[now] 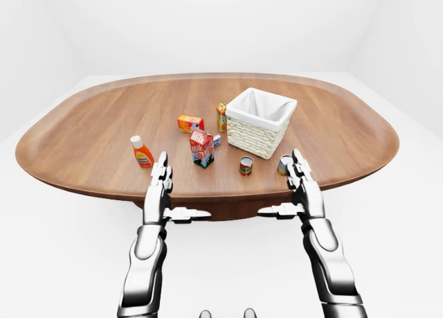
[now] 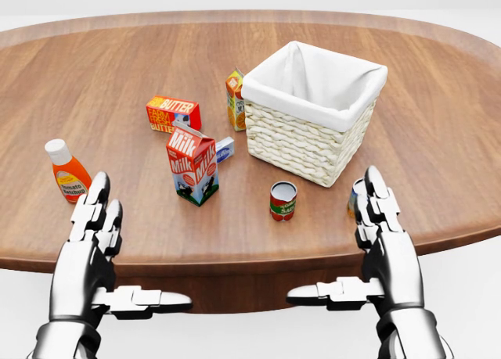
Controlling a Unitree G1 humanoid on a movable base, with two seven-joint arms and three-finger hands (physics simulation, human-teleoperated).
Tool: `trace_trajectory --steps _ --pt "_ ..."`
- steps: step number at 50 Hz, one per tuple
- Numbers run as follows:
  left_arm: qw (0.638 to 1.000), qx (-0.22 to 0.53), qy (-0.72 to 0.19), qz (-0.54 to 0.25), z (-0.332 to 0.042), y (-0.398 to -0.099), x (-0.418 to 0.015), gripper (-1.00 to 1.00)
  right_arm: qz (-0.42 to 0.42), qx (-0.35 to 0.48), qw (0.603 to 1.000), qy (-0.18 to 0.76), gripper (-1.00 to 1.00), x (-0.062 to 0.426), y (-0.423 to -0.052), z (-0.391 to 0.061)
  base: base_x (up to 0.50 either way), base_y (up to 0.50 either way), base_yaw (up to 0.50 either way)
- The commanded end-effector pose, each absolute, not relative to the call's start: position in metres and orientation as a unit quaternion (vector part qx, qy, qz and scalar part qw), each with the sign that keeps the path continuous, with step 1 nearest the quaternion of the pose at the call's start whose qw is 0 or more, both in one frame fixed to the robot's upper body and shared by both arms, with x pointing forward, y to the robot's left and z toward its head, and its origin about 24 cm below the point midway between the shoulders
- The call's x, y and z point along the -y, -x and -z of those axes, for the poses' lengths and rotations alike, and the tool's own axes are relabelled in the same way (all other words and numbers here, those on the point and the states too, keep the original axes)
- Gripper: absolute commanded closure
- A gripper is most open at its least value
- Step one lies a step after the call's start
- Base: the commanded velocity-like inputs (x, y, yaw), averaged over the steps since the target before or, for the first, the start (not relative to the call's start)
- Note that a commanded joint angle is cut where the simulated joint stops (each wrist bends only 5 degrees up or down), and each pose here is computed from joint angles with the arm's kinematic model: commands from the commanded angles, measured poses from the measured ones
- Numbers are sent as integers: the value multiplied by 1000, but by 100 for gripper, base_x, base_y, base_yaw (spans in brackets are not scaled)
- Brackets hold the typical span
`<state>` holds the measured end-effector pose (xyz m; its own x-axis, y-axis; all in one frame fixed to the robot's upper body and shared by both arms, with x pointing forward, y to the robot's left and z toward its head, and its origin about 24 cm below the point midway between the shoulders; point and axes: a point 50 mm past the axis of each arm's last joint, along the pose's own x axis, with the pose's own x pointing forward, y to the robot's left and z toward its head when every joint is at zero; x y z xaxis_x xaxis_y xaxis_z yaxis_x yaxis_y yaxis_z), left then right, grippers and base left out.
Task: Pick up the tomato sauce, and put it in the basket.
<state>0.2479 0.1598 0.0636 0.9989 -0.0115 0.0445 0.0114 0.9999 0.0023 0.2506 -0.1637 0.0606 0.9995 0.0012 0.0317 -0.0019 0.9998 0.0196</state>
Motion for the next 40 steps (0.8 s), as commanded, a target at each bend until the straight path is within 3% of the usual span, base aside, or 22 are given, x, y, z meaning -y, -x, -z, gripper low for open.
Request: trace_trajectory --steps 1,14,40 --pt "999 41 -2 8 -72 -246 -160 -100 -2 38 999 -9 -100 164 -247 -71 0 0 0" --pt "999 49 -1 9 -76 -245 -160 -100 -17 57 998 -24 -100 163 -244 -79 2 0 0" --pt "998 59 0 10 -81 -243 -159 -100 -21 56 998 -27 -100 163 -244 -78 50 0 0"
